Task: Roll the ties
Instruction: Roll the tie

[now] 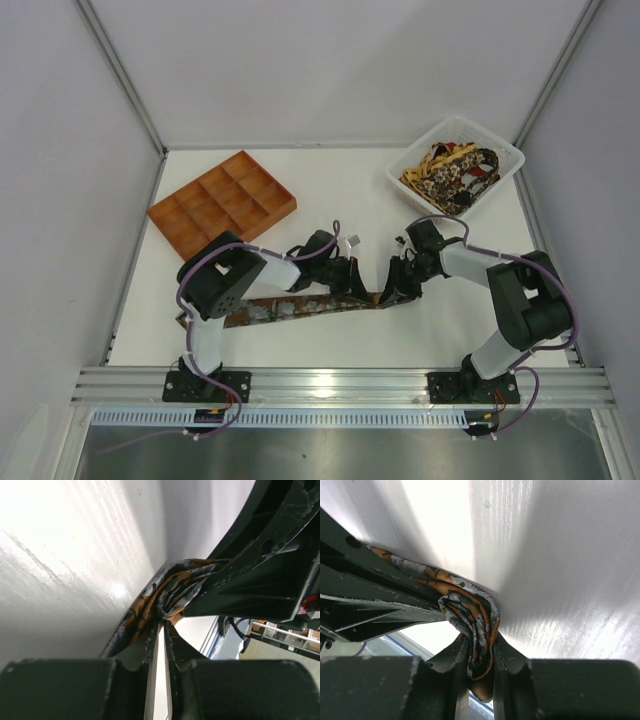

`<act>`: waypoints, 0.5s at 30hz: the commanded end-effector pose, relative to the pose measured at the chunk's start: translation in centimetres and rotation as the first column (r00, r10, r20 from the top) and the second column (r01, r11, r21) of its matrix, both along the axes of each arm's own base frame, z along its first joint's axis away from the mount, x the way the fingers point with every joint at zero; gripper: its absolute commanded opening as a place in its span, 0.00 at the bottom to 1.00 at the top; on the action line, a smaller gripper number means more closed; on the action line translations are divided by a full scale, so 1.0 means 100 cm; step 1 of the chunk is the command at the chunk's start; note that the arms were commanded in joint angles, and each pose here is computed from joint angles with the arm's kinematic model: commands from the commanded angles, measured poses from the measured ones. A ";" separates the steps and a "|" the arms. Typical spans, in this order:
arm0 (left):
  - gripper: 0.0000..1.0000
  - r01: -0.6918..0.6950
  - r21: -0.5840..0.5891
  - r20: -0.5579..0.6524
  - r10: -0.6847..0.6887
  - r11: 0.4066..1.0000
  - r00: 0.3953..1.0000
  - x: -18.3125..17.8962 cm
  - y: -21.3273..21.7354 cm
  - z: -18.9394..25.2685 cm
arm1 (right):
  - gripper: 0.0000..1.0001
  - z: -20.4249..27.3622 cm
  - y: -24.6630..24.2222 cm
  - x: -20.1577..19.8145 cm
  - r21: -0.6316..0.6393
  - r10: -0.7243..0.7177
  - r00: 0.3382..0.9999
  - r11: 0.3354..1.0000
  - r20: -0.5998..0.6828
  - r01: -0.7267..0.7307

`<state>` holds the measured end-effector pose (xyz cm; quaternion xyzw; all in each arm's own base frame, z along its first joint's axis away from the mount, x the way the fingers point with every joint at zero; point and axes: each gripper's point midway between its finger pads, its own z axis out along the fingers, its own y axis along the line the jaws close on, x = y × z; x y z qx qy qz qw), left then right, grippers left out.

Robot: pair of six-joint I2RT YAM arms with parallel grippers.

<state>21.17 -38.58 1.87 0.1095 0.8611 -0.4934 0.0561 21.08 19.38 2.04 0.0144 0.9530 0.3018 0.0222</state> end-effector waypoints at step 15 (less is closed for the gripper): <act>0.19 -0.003 -0.069 0.117 0.011 0.998 0.993 0.030 -0.024 0.045 | 0.00 0.015 -0.009 0.009 -0.173 0.041 0.999 0.984 0.013 -0.038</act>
